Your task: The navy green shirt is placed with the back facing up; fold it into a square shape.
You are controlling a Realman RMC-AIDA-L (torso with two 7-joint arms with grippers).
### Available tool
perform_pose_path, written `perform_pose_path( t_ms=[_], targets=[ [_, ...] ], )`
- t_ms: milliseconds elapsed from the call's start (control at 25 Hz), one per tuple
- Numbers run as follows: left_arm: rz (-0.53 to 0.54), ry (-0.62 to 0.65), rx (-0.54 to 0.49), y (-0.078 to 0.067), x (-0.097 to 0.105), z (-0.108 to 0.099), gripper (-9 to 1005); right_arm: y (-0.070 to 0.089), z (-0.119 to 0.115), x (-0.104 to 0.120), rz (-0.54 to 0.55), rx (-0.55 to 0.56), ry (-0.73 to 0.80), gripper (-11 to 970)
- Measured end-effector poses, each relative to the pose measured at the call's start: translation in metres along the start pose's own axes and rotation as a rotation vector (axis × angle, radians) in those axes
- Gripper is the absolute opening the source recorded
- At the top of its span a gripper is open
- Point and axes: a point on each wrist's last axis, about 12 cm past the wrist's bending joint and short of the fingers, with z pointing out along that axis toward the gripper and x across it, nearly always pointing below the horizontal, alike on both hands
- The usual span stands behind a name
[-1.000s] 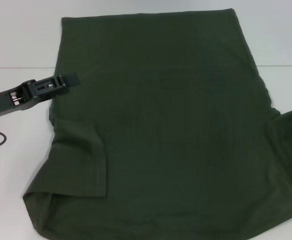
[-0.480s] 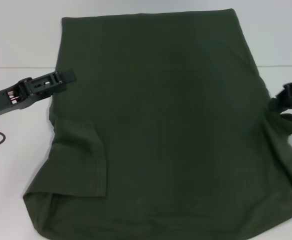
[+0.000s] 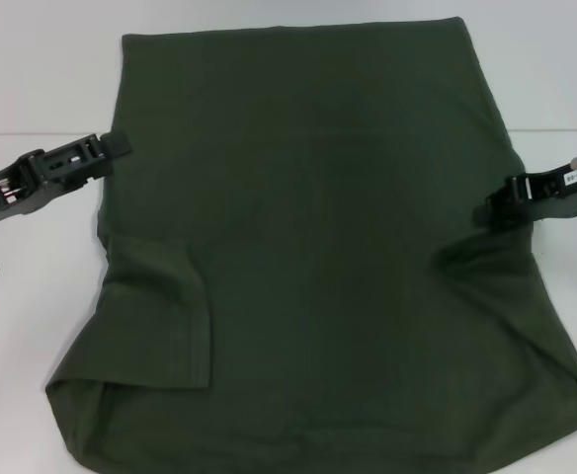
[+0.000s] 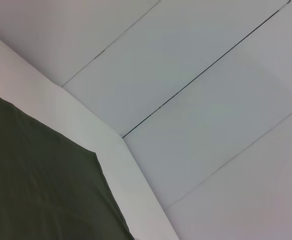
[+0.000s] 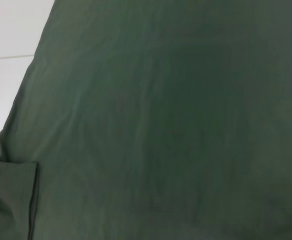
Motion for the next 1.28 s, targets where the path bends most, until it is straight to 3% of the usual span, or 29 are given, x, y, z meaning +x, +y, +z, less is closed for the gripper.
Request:
perform_pose_path(
  t_ms=[200, 360, 520, 800, 1080, 1280],
  targets=[
    [-0.006, -0.011, -0.001, 0.002, 0.001, -0.002, 736, 0.006, 0.004, 0.001, 0.007, -0.098, -0.030, 126],
    [-0.010, -0.015, 0.000, 0.002, 0.002, -0.004, 736, 0.008, -0.002, 0.005, -0.013, -0.213, -0.087, 401],
    [-0.021, 0.010, -0.009, 0.004, 0.002, -0.016, 736, -0.007, -0.016, 0.007, -0.009, -0.154, -0.071, 584],
    [-0.081, 0.020, -0.009, 0.007, 0.010, -0.047, 735, -0.039, -0.027, 0.016, 0.044, 0.038, -0.043, 623],
    [-0.103, 0.010, -0.003, 0.009, 0.016, -0.048, 736, -0.031, 0.004, 0.026, -0.111, 0.105, 0.001, 645],
    [-0.101, 0.019, 0.012, 0.007, 0.016, -0.042, 736, -0.019, 0.023, 0.034, -0.127, 0.077, 0.045, 642]
  ],
)
